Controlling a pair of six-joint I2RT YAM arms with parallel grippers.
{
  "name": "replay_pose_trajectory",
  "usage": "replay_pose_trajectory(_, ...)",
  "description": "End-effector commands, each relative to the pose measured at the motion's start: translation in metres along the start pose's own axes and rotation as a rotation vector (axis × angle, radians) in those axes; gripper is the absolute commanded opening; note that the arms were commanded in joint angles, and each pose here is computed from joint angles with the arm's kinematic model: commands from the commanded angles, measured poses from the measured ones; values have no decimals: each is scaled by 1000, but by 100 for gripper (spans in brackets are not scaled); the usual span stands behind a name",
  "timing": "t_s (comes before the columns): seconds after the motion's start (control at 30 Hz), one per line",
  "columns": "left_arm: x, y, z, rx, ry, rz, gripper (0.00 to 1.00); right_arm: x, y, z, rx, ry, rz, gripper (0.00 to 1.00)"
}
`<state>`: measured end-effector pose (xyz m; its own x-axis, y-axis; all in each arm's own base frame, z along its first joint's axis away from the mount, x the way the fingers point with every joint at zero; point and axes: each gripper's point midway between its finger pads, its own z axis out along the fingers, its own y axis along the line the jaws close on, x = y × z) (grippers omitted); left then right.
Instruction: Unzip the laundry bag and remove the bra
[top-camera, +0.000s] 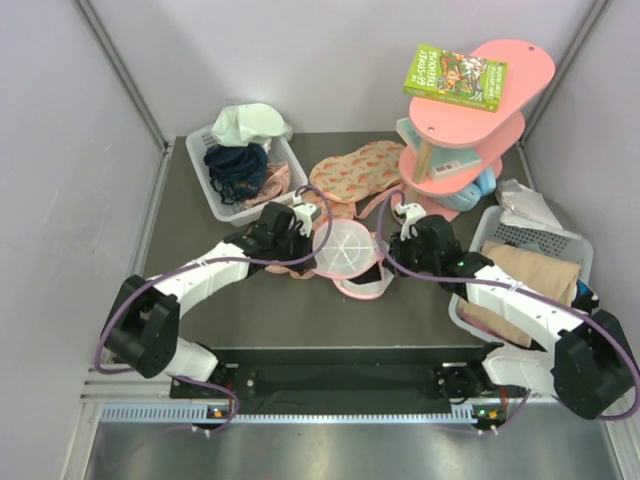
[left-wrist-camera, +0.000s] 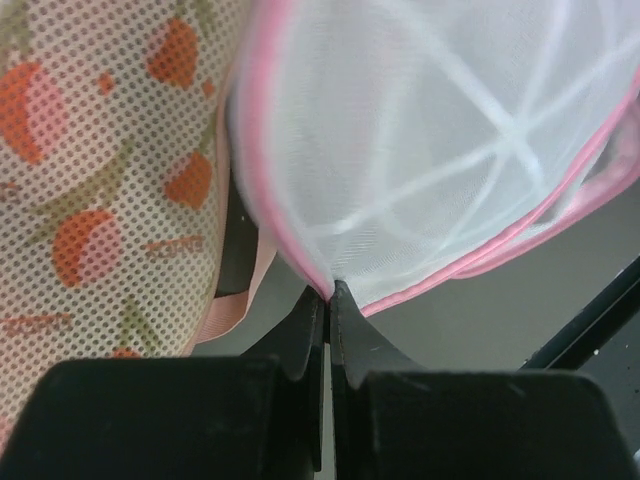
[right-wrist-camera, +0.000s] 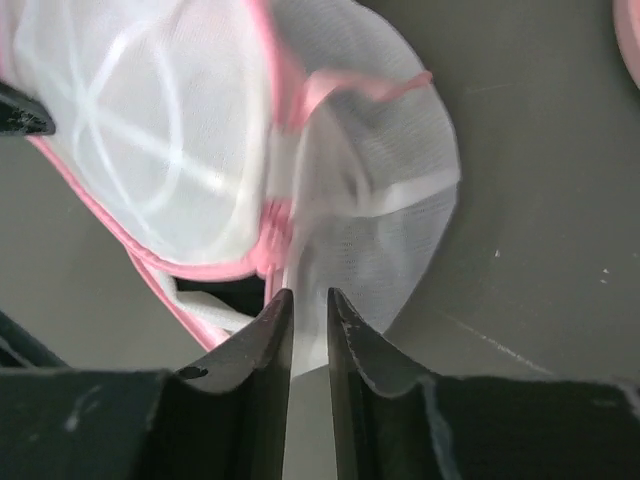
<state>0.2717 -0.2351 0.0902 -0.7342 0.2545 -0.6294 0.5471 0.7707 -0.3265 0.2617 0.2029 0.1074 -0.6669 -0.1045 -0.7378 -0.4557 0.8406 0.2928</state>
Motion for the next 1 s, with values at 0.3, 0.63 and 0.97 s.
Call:
replay_pose_trajectory(0.3,-61,-49,-25,100,-119,-72,0,-42,-19,-48,126,-133,25,81)
replay_pose_trajectory(0.63,-87,-121,-14,264,-166,-79,5,-71,-50,-92,305,-268,101,90)
replay_pose_trajectory(0.97,-77,-194,34,387,-104,-50,27,-82,-58,-115,344,-362,144,92)
